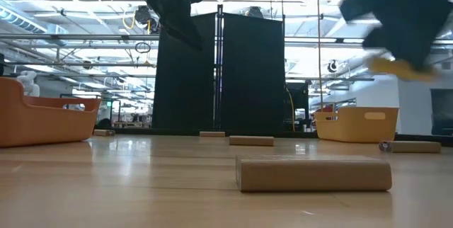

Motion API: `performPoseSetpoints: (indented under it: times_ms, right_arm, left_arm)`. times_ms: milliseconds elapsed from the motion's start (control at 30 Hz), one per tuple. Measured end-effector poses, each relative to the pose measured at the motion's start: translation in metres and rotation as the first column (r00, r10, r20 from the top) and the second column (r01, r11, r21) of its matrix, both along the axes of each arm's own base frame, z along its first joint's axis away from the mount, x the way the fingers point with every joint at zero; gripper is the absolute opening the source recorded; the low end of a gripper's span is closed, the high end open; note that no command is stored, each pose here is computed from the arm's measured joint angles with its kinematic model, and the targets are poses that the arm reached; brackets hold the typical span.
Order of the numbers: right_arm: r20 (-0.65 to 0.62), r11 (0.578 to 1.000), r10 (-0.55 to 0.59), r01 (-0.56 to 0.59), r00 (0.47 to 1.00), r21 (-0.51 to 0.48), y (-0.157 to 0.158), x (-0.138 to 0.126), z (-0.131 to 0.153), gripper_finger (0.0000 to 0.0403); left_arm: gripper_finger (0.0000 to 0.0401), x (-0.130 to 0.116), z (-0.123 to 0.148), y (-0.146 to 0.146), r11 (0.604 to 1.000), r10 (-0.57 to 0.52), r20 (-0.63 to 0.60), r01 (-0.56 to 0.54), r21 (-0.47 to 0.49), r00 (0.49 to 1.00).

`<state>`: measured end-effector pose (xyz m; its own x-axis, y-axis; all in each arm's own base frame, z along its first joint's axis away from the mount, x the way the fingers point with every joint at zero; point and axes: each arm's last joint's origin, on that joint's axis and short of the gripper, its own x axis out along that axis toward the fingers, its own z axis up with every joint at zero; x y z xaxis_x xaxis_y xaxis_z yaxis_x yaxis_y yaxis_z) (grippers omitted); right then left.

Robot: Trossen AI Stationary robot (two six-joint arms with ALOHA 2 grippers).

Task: Sort blocks
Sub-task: Put the yellow block into the yellow bin

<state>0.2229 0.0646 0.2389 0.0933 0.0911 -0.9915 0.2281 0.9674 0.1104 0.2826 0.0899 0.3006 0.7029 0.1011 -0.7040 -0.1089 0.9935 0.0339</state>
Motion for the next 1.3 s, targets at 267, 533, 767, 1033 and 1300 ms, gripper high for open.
performPoseSetpoints:
  times_ms: [267, 533, 767, 1033, 1300]
  right_arm:
    - [0.211, 0.94, -0.282, 0.314, 0.936, -0.137, -0.061, 0.001, 0.066, 0.0093]
    - [0.109, 0.837, -0.511, 0.522, 0.853, -0.167, -0.144, -0.024, 0.069, 0.0093]
    - [0.081, 0.79, -0.567, 0.569, 0.819, -0.229, -0.209, -0.03, 0.051, 0.0093]
    - [-0.11, 0.791, -0.601, 0.57, 0.791, -0.221, -0.264, -0.035, 0.006, 0.0093]
    - [-0.242, 0.818, -0.576, 0.547, 0.781, -0.181, -0.293, -0.041, -0.03, 0.0099]
  left_arm:
    - [0.0224, 0.001, 0.001, 0.0, 0.999, -0.033, 0.008, 0.032, 0.037, 0.999]
    - [0.0224, 0.001, 0.001, -0.001, 0.997, -0.077, 0.023, 0.077, 0.0, 0.997]
    - [0.0224, 0.001, -0.001, -0.01, 0.989, -0.104, 0.019, 0.106, -0.099, 0.994]
    - [0.0224, -0.005, -0.009, -0.031, 0.974, -0.111, -0.119, 0.084, -0.209, 0.987]
    - [0.0224, -0.011, -0.016, -0.053, 0.959, -0.098, -0.242, 0.027, -0.282, 0.965]
